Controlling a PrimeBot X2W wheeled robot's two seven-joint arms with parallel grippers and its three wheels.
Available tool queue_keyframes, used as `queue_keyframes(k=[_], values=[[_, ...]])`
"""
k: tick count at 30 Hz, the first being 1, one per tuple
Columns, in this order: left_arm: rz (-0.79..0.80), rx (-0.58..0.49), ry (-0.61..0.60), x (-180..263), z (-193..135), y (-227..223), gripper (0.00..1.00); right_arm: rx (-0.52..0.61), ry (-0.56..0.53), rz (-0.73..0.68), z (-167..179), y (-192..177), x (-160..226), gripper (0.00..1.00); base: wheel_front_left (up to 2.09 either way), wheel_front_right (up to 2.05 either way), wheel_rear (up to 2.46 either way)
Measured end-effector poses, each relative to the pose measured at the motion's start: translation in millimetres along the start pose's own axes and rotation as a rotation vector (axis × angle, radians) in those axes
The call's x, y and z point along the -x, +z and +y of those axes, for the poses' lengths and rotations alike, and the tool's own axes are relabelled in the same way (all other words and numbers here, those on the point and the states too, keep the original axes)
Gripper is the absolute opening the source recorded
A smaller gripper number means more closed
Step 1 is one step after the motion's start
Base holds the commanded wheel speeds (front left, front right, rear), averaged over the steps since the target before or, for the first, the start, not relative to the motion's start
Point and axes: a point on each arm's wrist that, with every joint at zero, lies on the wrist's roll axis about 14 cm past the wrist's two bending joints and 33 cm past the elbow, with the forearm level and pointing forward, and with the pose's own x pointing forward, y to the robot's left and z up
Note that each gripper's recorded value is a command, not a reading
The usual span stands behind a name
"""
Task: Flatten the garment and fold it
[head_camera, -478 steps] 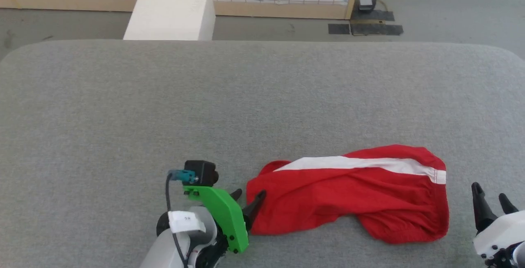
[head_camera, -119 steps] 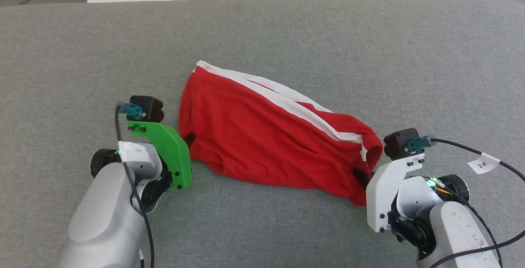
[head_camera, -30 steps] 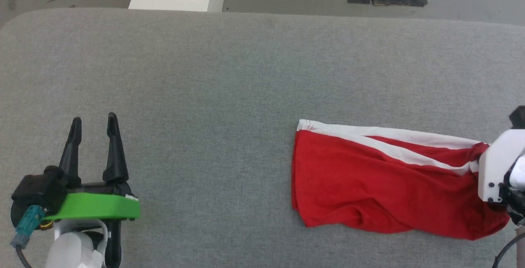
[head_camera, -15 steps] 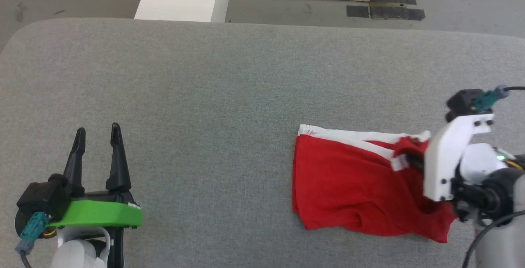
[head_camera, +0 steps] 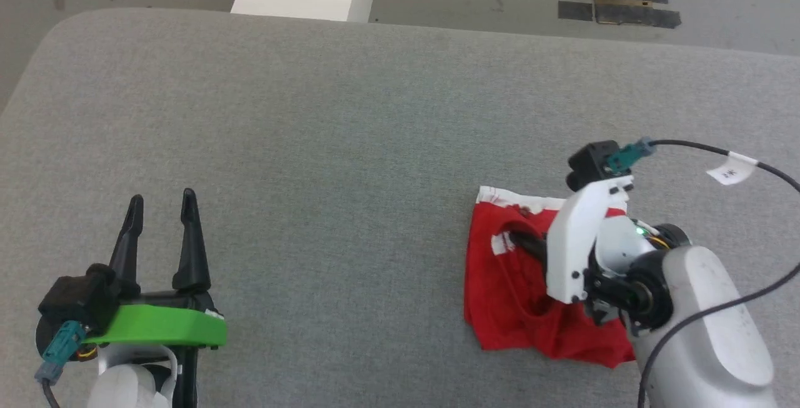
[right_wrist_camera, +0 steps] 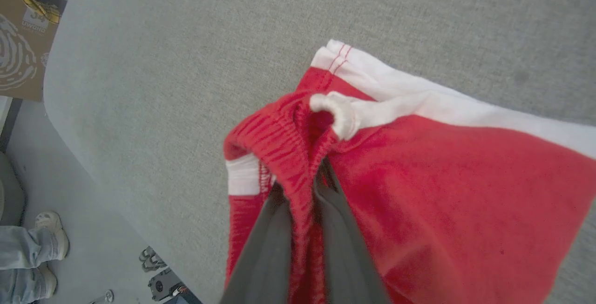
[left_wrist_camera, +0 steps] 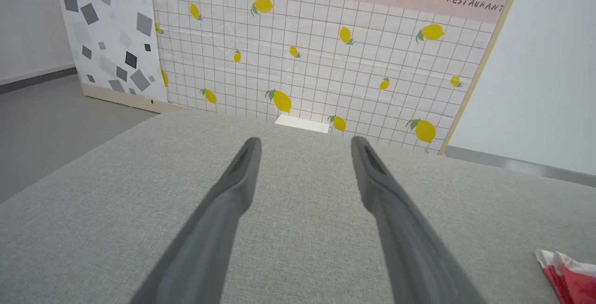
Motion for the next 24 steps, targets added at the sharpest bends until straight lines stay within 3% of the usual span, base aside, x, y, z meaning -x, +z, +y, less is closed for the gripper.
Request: queue_keyframes(k=[10,11,12,24], values=[[0.016,-0.004,0.033,7.7,10.9,-2.7,1.0,0.053,-0.005,0.026,5.1,-12.7,-39.2,0.0,0.0,0.0,0.0],[0.016,-0.004,0.034,8.1,11.3,-2.7,1.0,0.072,-0.014,0.034,4.6,-15.0,-41.1,0.33,0.0,0.0,0.0],[0.016,-0.004,0.035,8.2,11.3,-2.6,1.0,0.089,-0.021,0.039,4.9,-15.9,-42.2,1.0,0.0,0.0,0.0],[-0.009,0.02,0.007,8.8,-0.2,4.4,1.0,0.302,-0.04,-0.093,35.0,29.4,-18.3,1.0,0.0,0.0,0.0]])
